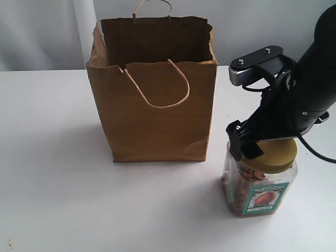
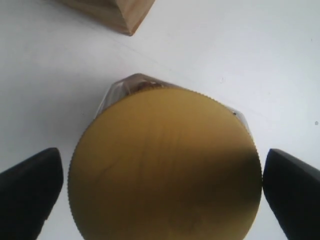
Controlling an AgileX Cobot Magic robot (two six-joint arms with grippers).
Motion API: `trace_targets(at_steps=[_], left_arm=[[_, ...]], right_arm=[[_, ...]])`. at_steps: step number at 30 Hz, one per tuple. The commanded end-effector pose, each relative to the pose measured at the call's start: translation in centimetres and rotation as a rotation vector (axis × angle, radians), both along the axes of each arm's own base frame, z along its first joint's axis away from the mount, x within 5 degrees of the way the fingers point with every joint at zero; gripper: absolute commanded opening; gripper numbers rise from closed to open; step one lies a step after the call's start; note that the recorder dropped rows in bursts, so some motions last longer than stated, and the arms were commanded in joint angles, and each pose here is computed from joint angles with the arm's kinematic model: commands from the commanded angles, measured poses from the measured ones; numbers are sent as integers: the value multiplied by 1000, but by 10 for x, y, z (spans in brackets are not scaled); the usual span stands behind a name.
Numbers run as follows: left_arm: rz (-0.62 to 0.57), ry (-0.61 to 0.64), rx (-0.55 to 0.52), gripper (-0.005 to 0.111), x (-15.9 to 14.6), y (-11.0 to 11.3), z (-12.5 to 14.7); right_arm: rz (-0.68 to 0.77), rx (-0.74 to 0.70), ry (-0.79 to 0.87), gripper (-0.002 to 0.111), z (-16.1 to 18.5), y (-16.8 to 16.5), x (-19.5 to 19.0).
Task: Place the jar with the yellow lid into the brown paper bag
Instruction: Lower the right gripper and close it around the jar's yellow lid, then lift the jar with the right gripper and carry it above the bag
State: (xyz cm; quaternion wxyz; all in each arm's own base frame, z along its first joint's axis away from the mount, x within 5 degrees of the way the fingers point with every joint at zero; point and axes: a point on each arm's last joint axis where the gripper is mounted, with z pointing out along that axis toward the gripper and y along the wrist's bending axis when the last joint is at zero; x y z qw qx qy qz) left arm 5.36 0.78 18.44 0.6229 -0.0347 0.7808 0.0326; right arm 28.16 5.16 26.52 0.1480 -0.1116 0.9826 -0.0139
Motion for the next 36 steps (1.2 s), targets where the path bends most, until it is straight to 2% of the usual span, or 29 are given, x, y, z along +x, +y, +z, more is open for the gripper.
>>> trace_targets(at_steps=[1, 12, 16, 18, 20, 25, 30, 31, 36], left_arm=[[-4, -9, -7, 1, 0, 0, 1], [-4, -9, -7, 1, 0, 0, 1], [-4, -9, -7, 1, 0, 0, 1], [-4, -9, -7, 1, 0, 0, 1], [-4, -9, -7, 1, 0, 0, 1], [-4, -9, -7, 1, 0, 0, 1], [-4, -9, -7, 1, 0, 0, 1], [-4, -9, -7, 1, 0, 0, 1], [-4, -9, -7, 1, 0, 0, 1]], right_arm=[[-13, -3, -4, 105, -2, 0, 0], [-52, -3, 50, 105, -17, 1, 7], [-53, -6, 57, 100, -17, 1, 7], [-62, -9, 75, 93, -18, 1, 5], [-76, -12, 84, 81, -18, 0, 4], [-127, -7, 81, 41, -18, -1, 4], [-130, -4, 94, 5, -18, -1, 3], [-131, -8, 102, 0, -18, -1, 2], [-136, -27, 162, 0, -18, -2, -3]])
